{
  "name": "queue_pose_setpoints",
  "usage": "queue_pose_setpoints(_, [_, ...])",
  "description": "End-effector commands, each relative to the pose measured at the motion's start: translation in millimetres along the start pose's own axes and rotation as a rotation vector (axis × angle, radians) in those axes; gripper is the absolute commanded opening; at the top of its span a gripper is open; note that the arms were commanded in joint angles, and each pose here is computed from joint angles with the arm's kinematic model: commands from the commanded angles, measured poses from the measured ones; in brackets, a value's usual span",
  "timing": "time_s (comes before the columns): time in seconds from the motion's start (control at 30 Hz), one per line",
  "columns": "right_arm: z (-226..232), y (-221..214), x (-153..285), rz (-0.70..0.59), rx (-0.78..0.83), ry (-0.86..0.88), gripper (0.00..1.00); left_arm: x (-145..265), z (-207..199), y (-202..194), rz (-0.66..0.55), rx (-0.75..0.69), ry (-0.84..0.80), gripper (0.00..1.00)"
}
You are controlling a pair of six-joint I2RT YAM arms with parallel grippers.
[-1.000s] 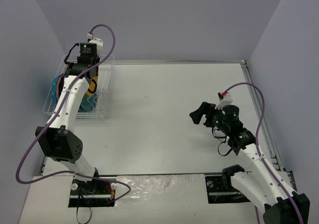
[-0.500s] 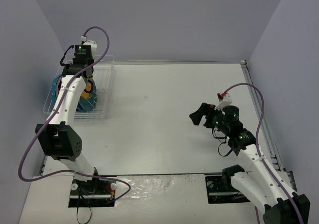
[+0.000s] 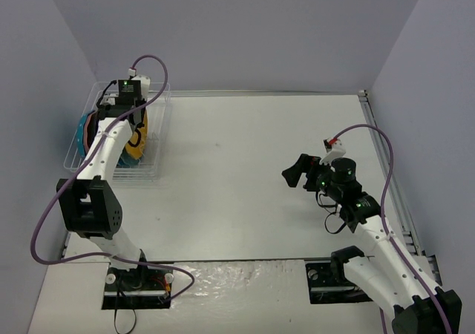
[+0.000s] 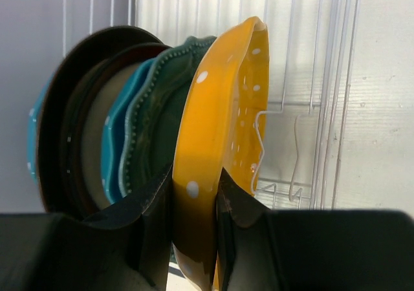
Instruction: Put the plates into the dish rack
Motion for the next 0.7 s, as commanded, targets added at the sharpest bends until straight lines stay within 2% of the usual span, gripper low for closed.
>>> queue_pose_setpoints(0.0, [1, 10, 2, -0.053, 0.012, 0.011, 1.0, 12, 14, 35, -0.173, 0.092, 0.037, 0.0])
queue_pose_setpoints(0.13, [2, 12, 2, -0.06, 0.017, 0.012, 1.0, 4, 9, 26, -0.17, 0.101, 0.025, 0.0])
queue_pose_setpoints(0.17, [2, 13, 3, -0.061, 0.018, 0.012, 1.0, 3, 9, 25, -0.176, 0.106, 0.028, 0.04])
queue_pose_setpoints(0.23, [3, 15, 3, -0.064, 0.02, 0.014, 1.0, 1, 10, 21, -0.176, 0.109, 0.042, 0.22])
queue_pose_setpoints(0.43, [5, 24, 7, -0.084, 0.028, 0.013, 1.0, 5, 13, 22, -0.189, 0.116, 0.052, 0.61])
queue_pose_setpoints(0.53, [7, 29, 8, -0.093, 0.032, 0.021, 1.0, 15, 14, 28, -0.212, 0.131, 0.035, 0.72])
queue_pose_setpoints(0.67, [10, 37, 12, -0.11, 0.048, 0.025, 1.0, 37, 16, 40, -0.256, 0.158, -0.009, 0.82])
Point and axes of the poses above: each gripper's point midway between its finger pads, its own x axis back along the fingers, its own z axis along the line the jaws close on, y = z × x, the point moved 6 cm from there along x, back along the fingers, and after that the axes turned 12 degrees about x, right-handed, at the moved point
